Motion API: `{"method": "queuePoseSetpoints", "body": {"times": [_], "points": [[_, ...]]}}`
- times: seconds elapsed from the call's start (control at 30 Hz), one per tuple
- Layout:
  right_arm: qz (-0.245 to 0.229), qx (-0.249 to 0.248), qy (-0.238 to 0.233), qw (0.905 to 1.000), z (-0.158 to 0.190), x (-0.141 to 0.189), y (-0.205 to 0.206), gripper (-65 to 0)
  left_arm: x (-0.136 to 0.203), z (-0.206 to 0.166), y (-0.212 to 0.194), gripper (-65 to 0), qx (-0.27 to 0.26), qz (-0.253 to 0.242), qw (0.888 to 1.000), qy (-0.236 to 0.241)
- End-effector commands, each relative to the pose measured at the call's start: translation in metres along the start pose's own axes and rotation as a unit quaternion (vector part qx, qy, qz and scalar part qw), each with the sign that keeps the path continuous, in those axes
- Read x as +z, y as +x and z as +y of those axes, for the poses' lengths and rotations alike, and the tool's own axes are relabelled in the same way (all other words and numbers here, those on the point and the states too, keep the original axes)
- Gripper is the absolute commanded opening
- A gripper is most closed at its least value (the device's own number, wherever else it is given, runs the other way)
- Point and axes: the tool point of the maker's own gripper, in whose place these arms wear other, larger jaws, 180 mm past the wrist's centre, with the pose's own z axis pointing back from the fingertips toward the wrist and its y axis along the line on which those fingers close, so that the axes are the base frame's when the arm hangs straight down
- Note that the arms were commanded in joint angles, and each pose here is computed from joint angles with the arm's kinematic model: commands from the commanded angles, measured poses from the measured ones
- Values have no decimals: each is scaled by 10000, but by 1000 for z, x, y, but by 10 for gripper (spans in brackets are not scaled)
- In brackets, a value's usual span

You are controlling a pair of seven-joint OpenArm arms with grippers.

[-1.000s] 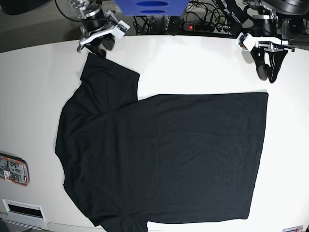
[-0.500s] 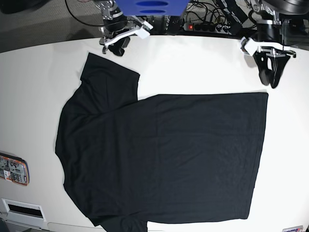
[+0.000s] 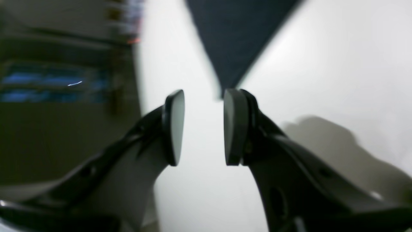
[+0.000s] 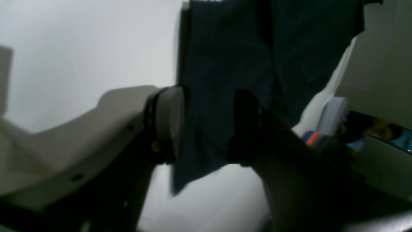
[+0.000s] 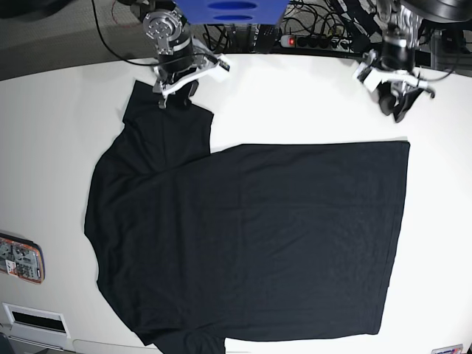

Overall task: Fold the T-shirt properly
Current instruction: 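Lower the right gripper and pinch the shirt near the sleeve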

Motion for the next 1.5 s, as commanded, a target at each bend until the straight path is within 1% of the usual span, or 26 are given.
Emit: {"method": "queuePoseSetpoints", "body": {"times": [0.0,0.07,0.17,0.2,0.37,0.43,0.53,0.63,0.7,0.8,0.9,1.0,1.1,1.33,1.47], "points": [[-92,-114,2,9999,-1,3,4,-403,-1,5,1,-448,-75,-86,9999,-3],[-149,-311,152,9993,4,3,6,-404,-8,9,3,-448,-146,-169,9997,-87],[-58,-542,358,9979,11,3,4,-404,-17,16,8,-448,-150,-246,9996,-20],[-41,-556,379,9977,12,3,3,-404,-17,16,8,-448,-172,-242,9996,-23],[-24,-528,386,9979,11,2,-1,-404,-20,17,6,-448,-709,-154,9974,-15],[-15,-489,382,9981,11,2,-3,-402,-20,15,7,-448,-783,-121,9969,-25],[22,-455,390,9982,12,-2,-5,-402,-25,20,10,-448,-799,-143,9967,70],[-43,-434,119,9990,-11,-12,-1,-402,-30,27,14,-448,-796,-185,9965,183],[-46,-425,71,9991,-15,-15,-1,-402,-29,30,10,-448,-807,-134,9964,215],[-47,-543,199,9983,-10,-19,-2,-402,-30,33,7,-448,-824,-87,9962,253],[60,-751,277,9968,-11,-26,-12,-402,-29,34,6,-448,-825,-80,9962,257],[61,-683,297,9972,-11,-21,-18,-402,-29,34,6,-448,-825,-80,9962,257],[82,-690,420,9967,0,-15,-20,-402,-29,34,6,-448,-825,-80,9962,257],[144,-729,563,9956,8,-17,-25,-402,-30,34,5,-448,-841,-68,9961,247],[421,-866,698,9929,7,-28,-45,-403,-30,33,5,-448,-840,-67,9962,239]]}}
